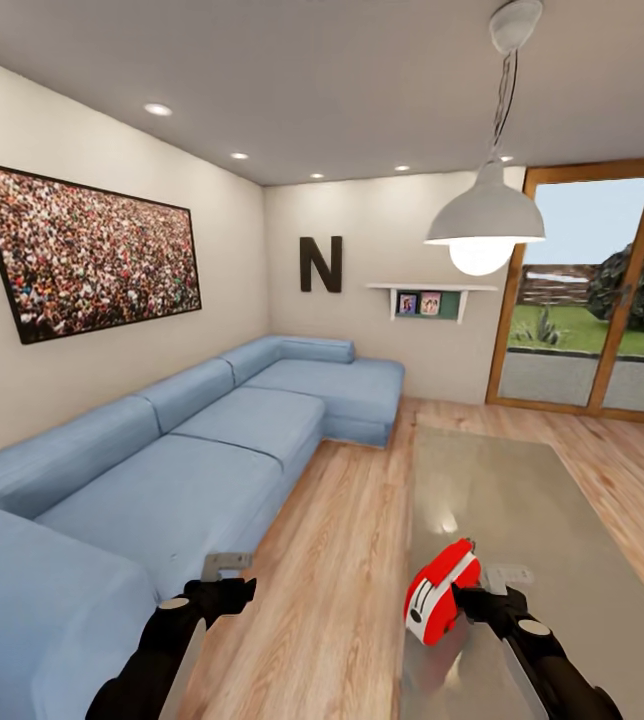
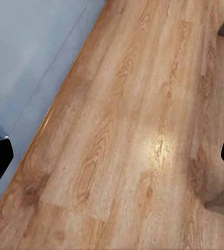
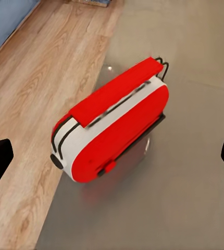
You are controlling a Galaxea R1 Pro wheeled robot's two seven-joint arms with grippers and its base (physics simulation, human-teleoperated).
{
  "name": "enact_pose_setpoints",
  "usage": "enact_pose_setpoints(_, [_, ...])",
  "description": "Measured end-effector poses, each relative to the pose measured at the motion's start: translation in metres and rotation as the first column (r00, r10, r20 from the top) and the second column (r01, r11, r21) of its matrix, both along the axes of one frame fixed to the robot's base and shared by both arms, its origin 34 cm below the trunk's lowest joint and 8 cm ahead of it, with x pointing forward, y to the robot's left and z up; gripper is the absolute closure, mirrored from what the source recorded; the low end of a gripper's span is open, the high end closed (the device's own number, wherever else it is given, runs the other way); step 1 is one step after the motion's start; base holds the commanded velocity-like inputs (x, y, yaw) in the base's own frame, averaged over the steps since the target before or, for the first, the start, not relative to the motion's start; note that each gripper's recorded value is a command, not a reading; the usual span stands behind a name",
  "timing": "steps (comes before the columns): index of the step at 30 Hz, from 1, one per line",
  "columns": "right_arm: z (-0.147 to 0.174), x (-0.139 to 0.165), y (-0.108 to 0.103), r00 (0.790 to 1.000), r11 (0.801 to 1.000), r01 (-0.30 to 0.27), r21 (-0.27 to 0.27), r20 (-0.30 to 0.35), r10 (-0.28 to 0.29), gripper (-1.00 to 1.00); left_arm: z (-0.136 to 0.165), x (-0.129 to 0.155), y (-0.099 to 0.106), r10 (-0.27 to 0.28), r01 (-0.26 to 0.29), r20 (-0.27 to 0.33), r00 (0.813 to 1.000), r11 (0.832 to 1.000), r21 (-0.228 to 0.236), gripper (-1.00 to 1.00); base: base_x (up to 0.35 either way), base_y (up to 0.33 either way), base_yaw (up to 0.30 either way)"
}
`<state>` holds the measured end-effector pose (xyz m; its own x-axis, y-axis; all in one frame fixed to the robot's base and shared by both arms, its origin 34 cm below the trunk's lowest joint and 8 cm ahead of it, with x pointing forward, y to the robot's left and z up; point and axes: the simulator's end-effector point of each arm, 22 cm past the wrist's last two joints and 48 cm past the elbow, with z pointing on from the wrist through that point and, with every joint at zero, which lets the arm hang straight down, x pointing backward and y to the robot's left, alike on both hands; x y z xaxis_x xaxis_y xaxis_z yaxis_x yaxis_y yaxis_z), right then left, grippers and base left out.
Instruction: Turn on the radio receiver that's on the table in the living room.
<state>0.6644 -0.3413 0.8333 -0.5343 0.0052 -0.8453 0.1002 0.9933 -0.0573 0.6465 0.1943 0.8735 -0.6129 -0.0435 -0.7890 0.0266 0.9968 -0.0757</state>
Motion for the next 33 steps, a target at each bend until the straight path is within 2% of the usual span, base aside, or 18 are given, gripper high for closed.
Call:
enact_pose_setpoints(10, [0.011,-0.002,0.0,1.0,1.0,0.0,0.0,-0.001,0.0,-1.0,0.011,-0.002,0.0,0.0,0.0,0.0,1.0,1.0,0.0,-1.0,0.295,0.0,0.0])
enact_pose_setpoints(17, [0.01,-0.002,0.0,1.0,1.0,0.001,0.001,-0.001,-0.001,-1.0,0.025,0.008,-0.001,0.006,-0.005,0.082,0.997,1.0,-0.007,-1.0,0.027,0.0,0.0])
enact_pose_setpoints(33, [0.009,-0.003,-0.001,1.0,1.0,0.003,-0.001,-0.002,-0.003,-1.0,0.025,0.009,0.0,0.007,-0.007,0.087,0.996,1.0,-0.006,-1.0,0.028,0.0,0.0])
